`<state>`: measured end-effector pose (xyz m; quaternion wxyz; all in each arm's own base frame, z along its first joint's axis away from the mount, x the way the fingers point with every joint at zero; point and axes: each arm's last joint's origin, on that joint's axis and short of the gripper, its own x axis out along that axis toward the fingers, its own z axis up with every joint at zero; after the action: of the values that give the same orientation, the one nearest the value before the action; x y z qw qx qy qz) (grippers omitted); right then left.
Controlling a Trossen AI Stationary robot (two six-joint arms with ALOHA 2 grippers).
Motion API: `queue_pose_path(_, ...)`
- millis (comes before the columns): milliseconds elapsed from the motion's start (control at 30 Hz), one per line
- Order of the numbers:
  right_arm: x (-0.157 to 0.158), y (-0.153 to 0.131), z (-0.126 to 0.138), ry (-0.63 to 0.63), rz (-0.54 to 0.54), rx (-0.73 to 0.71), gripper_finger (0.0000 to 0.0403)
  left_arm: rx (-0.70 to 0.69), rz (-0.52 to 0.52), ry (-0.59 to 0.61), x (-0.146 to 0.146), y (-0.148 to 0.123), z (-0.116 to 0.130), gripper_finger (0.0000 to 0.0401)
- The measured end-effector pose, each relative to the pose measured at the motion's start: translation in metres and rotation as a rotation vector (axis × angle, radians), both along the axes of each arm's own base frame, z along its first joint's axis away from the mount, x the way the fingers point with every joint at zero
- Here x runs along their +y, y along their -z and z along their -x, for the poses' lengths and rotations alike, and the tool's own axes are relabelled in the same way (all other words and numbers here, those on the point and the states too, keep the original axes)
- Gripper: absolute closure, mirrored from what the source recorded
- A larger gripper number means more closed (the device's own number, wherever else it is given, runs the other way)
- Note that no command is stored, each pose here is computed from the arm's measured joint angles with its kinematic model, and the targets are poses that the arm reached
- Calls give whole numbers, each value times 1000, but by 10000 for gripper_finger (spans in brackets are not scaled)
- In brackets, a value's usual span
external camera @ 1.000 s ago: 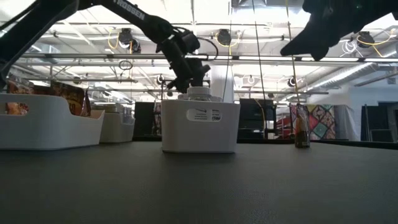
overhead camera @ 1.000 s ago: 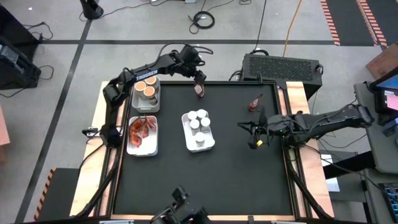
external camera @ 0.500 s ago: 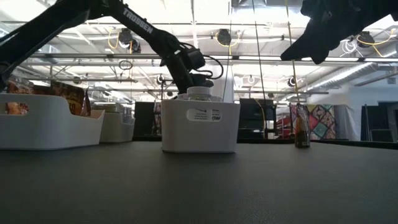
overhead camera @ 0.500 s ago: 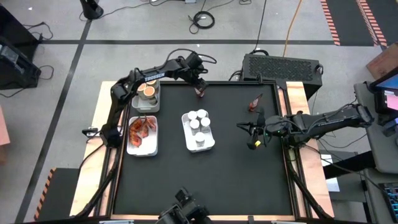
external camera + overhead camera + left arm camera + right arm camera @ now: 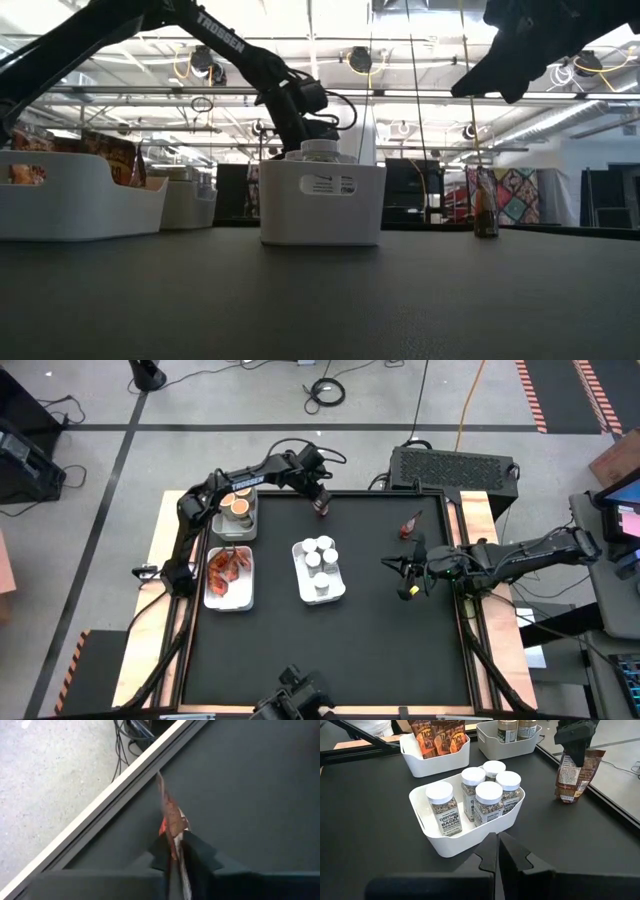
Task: Sort spices by type
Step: Put the orange seasoning pack into the left white bin
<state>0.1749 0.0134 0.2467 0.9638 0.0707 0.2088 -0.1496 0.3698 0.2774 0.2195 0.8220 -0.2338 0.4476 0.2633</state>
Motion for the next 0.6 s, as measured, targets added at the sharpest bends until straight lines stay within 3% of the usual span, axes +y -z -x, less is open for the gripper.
queue_pose_path(100, 0, 0, 0, 1, -2, -1, 403, 2, -4, 3, 0, 0, 0, 392)
queue_pose_path(300, 0, 0, 0, 1, -2, 0, 403, -6, -17, 8, -1, -4, 0, 397)
queue_pose_path(600, 0, 0, 0, -2, 4, 1, 403, -119, -107, 47, -19, -64, 12, 399)
